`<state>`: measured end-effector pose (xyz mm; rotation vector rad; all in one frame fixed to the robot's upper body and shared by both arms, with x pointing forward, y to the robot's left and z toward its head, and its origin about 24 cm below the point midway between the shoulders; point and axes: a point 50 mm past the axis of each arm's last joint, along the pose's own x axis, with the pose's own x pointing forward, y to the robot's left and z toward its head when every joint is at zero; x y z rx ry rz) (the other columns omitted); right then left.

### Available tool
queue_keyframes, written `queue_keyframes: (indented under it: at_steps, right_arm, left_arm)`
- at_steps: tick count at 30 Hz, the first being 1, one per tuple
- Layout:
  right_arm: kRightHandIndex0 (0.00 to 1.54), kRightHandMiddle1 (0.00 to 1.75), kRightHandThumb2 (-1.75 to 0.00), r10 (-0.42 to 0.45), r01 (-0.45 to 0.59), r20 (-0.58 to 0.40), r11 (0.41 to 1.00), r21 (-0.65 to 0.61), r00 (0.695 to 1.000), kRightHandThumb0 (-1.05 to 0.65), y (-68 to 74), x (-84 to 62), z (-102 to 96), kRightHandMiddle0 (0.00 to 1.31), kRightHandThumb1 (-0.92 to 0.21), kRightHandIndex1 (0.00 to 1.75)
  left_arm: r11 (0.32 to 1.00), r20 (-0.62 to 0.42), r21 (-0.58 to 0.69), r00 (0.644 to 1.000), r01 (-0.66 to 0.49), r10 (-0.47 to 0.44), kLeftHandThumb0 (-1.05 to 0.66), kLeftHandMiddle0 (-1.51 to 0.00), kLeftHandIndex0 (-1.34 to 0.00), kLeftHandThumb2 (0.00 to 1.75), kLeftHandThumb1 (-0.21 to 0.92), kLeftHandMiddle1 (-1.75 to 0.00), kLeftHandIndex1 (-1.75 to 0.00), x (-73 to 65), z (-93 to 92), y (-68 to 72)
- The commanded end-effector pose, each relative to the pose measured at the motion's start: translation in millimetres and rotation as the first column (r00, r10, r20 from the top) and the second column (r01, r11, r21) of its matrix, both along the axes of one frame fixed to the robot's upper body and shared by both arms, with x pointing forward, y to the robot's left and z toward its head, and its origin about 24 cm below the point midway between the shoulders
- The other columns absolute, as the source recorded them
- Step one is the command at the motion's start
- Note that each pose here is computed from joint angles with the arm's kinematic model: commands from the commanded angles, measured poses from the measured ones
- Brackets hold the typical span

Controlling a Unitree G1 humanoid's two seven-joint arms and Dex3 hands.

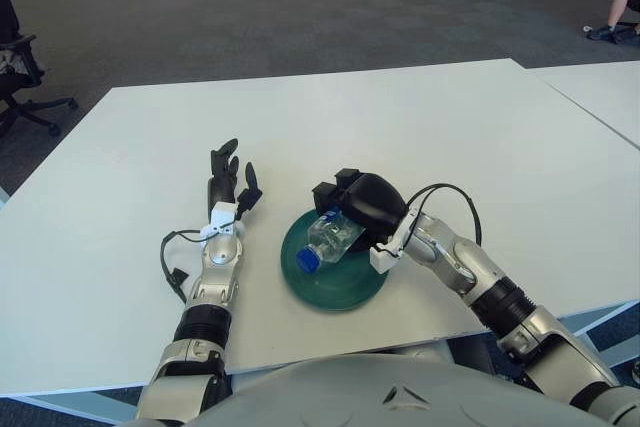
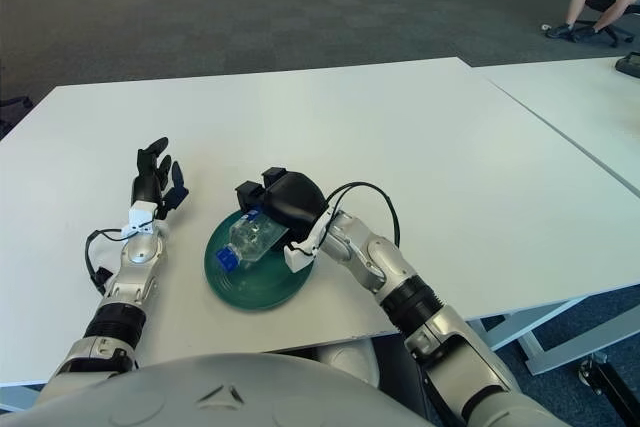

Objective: Put the bottle into the plate.

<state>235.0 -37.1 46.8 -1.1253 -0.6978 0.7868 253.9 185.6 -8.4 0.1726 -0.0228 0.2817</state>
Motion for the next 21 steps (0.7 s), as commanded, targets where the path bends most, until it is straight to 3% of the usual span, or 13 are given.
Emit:
queue_keyframes:
  at_steps: [1, 21]
  right_arm:
    - [0.81, 1.75, -1.52, 0.009, -0.01, 0.061, 1.0, 0.014, 0.998, 0.0, 4.3, 7.2, 8.5, 0.55, -0.11, 1.61]
    - [0.79, 1.75, -1.54, 0.037, -0.036, 0.034, 0.999, -0.04, 0.999, 0.0, 8.7, 4.6, -3.1, 0.54, -0.11, 1.66]
  left_arm:
    - [1.0, 0.014, 0.015, 1.0, 0.001, -0.001, -0.72, -0.38, 0.0, 0.84, 0.92, -0.01, -0.79, 2.5, 4.2, 3.8]
    - [1.0, 0.016, 0.012, 1.0, -0.001, 0.0, -0.7, -0.39, 0.0, 0.84, 0.92, -0.01, -0.77, 1.7, 5.4, 2.9]
